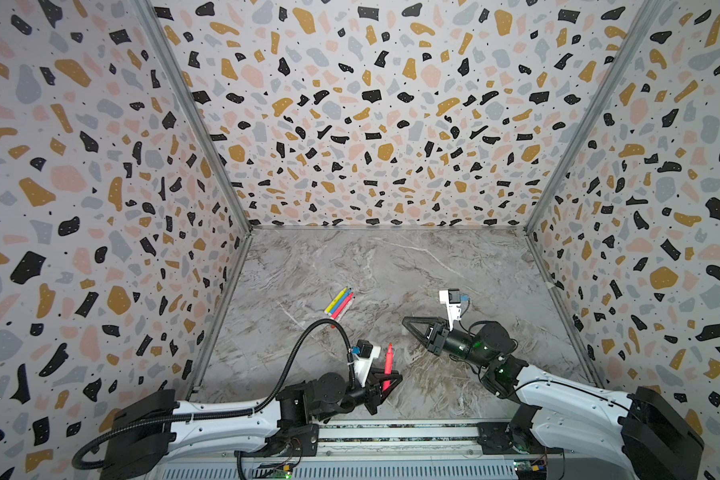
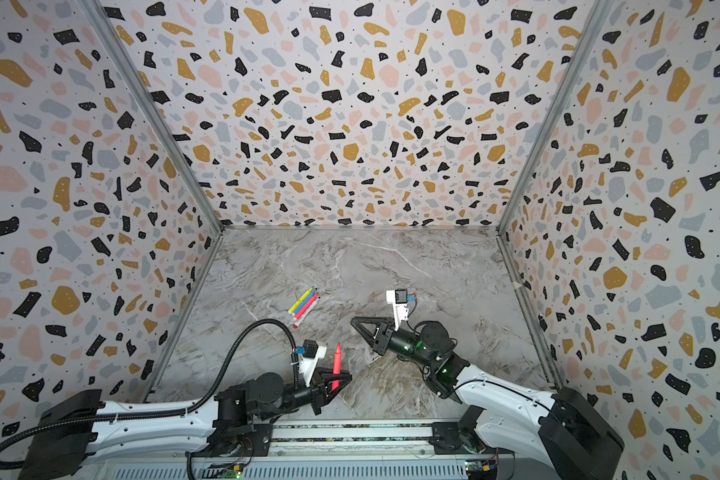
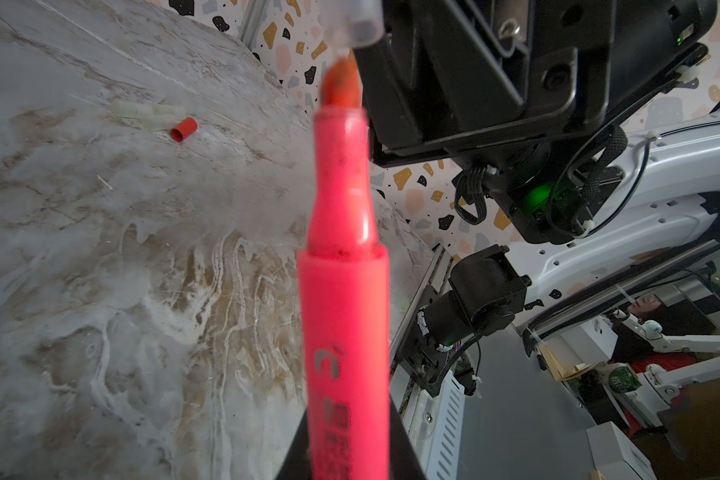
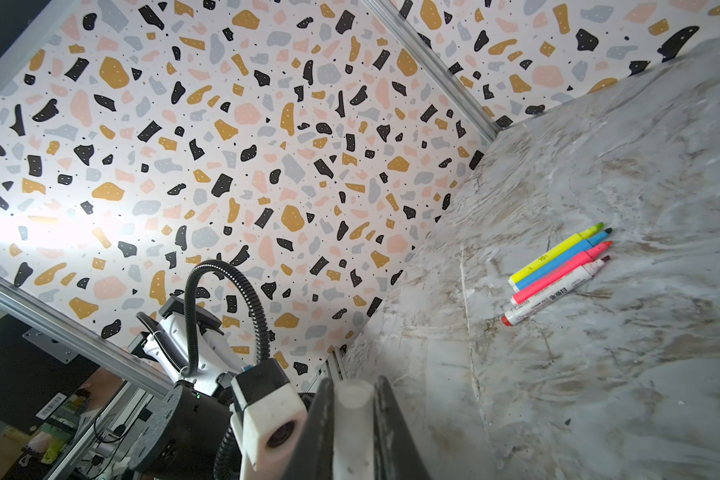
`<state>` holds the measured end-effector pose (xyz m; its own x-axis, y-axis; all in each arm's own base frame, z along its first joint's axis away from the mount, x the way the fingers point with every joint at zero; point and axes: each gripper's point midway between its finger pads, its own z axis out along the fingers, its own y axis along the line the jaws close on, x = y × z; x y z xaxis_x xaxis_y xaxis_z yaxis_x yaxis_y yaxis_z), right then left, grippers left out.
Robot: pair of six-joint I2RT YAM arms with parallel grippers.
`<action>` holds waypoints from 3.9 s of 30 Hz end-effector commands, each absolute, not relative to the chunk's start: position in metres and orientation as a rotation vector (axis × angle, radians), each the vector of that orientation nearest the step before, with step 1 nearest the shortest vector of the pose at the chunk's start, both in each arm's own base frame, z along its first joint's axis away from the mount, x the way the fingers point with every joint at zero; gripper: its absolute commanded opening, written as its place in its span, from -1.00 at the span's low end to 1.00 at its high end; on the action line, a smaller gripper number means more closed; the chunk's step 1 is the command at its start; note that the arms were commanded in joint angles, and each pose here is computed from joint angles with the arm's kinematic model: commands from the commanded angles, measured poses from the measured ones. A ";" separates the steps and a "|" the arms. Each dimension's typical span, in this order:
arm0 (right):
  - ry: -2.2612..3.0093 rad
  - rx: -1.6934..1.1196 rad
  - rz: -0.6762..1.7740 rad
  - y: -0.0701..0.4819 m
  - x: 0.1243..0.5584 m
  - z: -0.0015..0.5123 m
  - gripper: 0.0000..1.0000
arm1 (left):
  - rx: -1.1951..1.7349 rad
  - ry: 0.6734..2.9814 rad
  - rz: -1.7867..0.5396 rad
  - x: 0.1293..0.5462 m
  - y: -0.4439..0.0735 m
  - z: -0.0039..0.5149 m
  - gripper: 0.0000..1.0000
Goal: Insert the pens into the pen caps
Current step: 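Bring the held cap down over the pink marker tip in the left gripper, then press the pale cap onto the pink marker with the right gripper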
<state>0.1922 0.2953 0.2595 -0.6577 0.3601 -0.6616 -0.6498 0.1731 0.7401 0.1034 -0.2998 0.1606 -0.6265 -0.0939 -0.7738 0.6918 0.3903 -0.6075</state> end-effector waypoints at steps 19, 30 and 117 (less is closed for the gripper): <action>1.553 -0.324 1.663 0.304 0.180 0.279 -1.00 | 0.551 1.807 -1.340 0.103 -0.313 0.177 -1.00; 1.575 -0.331 1.675 0.311 0.174 0.266 -1.00 | 0.547 1.792 -1.342 0.104 -0.313 0.183 -1.00; 1.972 -0.509 1.144 0.340 0.181 0.251 0.00 | 0.507 1.850 -1.081 0.131 -0.304 0.164 -1.00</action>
